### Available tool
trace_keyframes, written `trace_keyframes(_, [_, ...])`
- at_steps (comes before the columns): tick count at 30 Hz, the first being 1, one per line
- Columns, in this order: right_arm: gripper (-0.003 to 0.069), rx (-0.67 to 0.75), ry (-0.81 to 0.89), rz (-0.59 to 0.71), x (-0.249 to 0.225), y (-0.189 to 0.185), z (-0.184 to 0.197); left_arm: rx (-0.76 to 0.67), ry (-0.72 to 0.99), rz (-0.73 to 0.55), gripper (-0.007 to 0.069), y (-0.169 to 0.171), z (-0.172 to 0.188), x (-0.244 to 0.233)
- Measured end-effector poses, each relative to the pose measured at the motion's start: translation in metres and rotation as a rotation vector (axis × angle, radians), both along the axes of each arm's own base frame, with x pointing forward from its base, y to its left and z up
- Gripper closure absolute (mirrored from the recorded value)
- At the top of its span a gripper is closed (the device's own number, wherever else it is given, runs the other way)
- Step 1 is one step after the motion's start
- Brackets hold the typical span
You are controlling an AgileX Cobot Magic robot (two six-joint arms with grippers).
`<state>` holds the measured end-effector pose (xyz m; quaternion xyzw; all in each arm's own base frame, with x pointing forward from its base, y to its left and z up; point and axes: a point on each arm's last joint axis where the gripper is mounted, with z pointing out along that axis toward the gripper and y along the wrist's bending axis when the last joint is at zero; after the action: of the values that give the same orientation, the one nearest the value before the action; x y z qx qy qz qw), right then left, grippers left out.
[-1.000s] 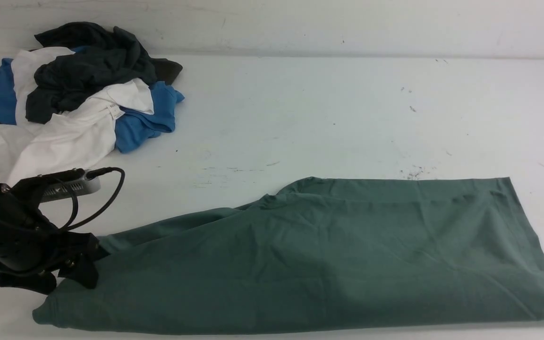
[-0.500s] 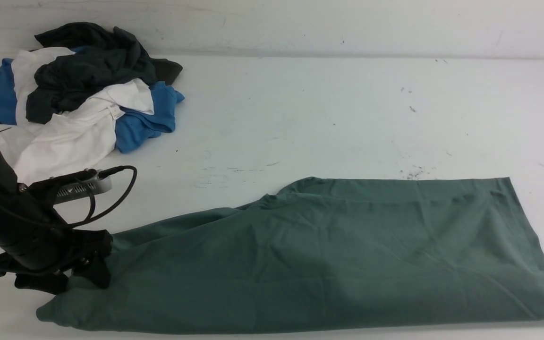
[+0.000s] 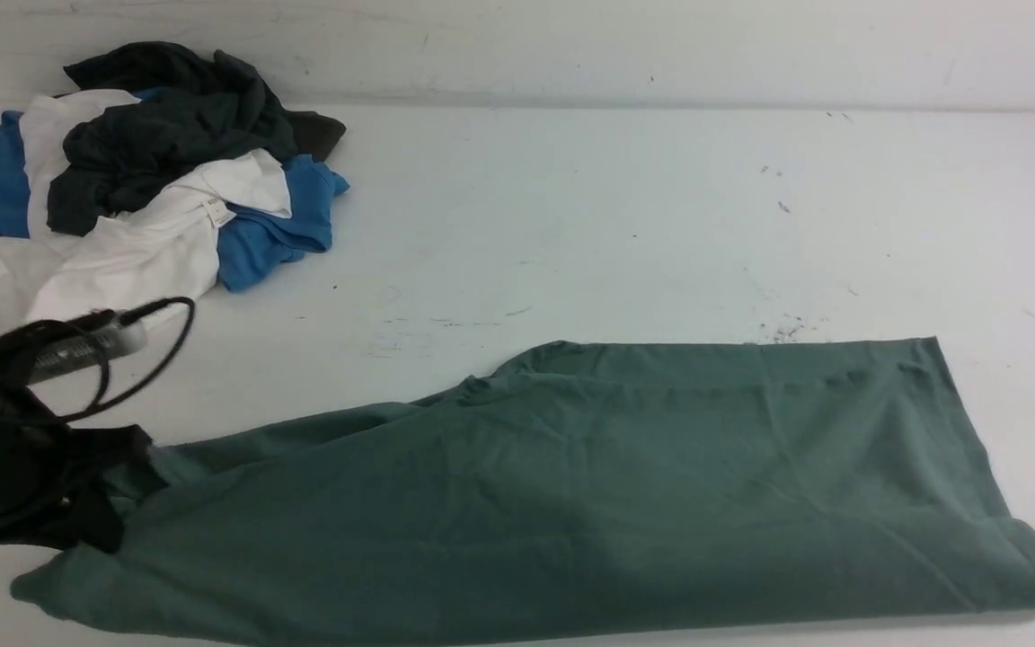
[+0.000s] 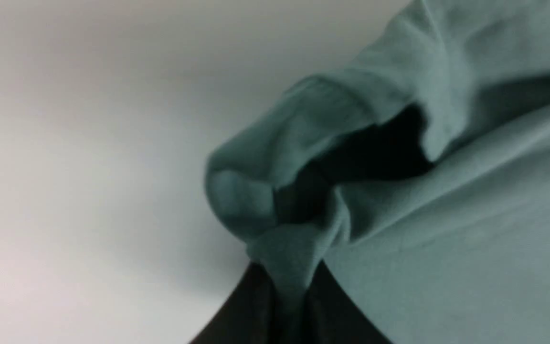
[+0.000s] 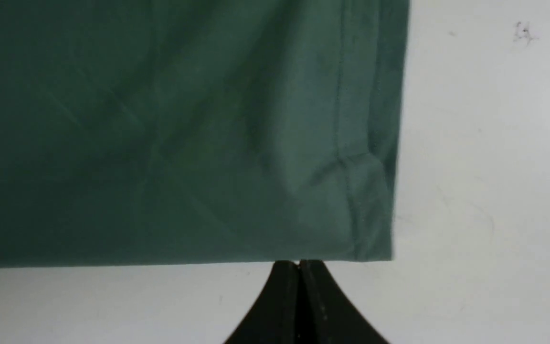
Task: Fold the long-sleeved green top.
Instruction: Drag the left edge of the fabric to the left with your left arm and fold it to the right edge
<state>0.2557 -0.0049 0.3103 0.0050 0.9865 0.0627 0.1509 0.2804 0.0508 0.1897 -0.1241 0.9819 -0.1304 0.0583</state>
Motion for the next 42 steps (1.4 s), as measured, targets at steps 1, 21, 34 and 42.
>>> trace_keyframes(1, [0.0672,0.0,0.0,0.0,0.0,0.0,0.0,0.013,-0.029,0.031,0.0599,0.01,0.01,-0.005])
trace_keyframes(21, [0.0672,0.028,-0.004,0.001,0.0,0.002,0.0,-0.404,-0.434,-0.278,0.0601,-0.141,0.169,0.016])
trace_keyframes(34, [0.0672,0.046,-0.007,0.008,0.0,0.004,0.001,-0.504,-0.272,-0.613,0.0561,-0.351,0.086,0.078])
trace_keyframes(42, [0.0672,0.058,-0.009,0.014,0.001,0.005,0.001,-0.513,-0.211,-0.693,0.03,-0.387,0.047,0.101])
